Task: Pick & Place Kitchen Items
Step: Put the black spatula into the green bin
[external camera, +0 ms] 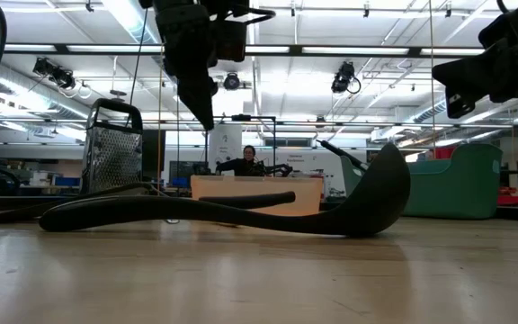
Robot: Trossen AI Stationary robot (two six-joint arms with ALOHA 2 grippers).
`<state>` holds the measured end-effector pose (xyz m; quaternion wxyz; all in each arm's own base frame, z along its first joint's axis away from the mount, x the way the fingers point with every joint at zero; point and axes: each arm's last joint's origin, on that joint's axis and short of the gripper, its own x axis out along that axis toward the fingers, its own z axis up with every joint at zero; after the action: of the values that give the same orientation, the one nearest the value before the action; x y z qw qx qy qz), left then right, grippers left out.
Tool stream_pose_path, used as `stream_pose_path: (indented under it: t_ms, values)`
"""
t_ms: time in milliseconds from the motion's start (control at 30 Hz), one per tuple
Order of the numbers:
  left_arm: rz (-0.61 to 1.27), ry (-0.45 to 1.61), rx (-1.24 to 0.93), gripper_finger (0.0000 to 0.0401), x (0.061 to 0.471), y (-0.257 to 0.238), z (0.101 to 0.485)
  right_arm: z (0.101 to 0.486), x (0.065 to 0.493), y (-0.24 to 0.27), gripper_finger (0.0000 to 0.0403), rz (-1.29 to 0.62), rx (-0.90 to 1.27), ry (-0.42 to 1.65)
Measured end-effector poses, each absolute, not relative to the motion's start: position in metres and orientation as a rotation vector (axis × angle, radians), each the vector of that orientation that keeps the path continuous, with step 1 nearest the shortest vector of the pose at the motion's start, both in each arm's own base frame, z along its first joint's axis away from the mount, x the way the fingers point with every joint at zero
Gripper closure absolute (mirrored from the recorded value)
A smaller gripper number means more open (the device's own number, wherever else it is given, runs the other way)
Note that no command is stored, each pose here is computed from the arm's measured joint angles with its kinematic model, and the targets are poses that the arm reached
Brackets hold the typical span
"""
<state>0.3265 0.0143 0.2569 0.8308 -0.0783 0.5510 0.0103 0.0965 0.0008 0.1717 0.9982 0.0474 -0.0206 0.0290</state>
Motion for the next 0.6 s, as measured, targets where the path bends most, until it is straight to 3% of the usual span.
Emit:
stream_pose_path:
  t_ms: [600]
  values:
    - [-0.003,1.100,-0.156,0.0110,0.331,0.008,0.246,0.172,0.097,0.001,0.0376,0.059,0.148,-0.039]
